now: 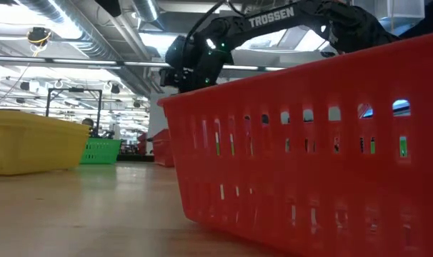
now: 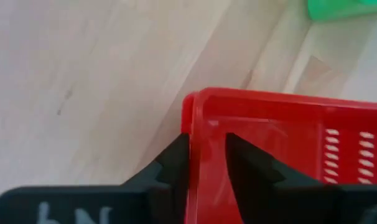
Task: Stack baskets by color
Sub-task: Stack the center red bin on the top red bin, then stack the bottom red bin on the red bin
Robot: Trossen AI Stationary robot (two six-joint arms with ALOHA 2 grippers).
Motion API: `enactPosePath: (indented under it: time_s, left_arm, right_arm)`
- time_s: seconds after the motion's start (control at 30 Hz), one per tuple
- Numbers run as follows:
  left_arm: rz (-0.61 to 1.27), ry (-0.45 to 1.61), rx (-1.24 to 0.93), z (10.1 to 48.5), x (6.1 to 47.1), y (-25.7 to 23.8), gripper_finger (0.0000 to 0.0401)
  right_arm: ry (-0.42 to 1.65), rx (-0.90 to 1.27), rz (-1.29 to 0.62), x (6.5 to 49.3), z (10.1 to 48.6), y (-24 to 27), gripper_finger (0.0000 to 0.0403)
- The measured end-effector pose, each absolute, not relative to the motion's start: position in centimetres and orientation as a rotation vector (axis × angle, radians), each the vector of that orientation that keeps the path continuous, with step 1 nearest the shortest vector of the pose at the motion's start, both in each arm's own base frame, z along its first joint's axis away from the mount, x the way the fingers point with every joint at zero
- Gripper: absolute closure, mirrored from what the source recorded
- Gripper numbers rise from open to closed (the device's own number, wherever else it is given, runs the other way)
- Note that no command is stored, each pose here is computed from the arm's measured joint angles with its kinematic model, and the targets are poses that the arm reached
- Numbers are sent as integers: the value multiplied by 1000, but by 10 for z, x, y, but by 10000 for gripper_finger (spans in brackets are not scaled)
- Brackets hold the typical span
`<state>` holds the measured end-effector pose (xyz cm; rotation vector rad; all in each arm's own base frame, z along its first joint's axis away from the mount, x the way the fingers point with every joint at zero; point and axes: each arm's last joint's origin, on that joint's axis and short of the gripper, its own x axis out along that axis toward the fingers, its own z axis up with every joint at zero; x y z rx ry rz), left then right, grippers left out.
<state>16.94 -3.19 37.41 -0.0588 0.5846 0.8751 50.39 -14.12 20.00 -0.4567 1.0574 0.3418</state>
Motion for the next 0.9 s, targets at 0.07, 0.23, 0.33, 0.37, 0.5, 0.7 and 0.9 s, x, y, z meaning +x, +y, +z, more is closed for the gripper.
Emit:
enactPosePath:
  time_s: [0.07, 0.23, 0.33, 0.37, 0.5, 0.7, 0.9]
  left_arm:
    - [875, 585, -59, 374, 169, -32, 348]
    - [856, 604, -74, 373, 170, -32, 348]
    - [842, 617, -84, 373, 170, -33, 348]
    - [839, 620, -87, 373, 170, -33, 348]
    - [828, 632, -95, 373, 169, -33, 348]
    - [813, 648, -105, 372, 169, -34, 348]
    - [749, 719, -149, 370, 169, -36, 348]
  right_arm:
    - [1087, -504, 291, 505, 203, -137, 291]
    - [1194, -636, 153, 504, 210, -124, 287]
    - [1203, -644, 161, 503, 213, -117, 287]
    - [1209, -638, 180, 501, 215, -114, 287]
    - [1198, -590, 219, 496, 229, -101, 286]
    - [1149, -406, 362, 472, 271, -84, 286]
    - [1103, -299, 576, 447, 307, -50, 286]
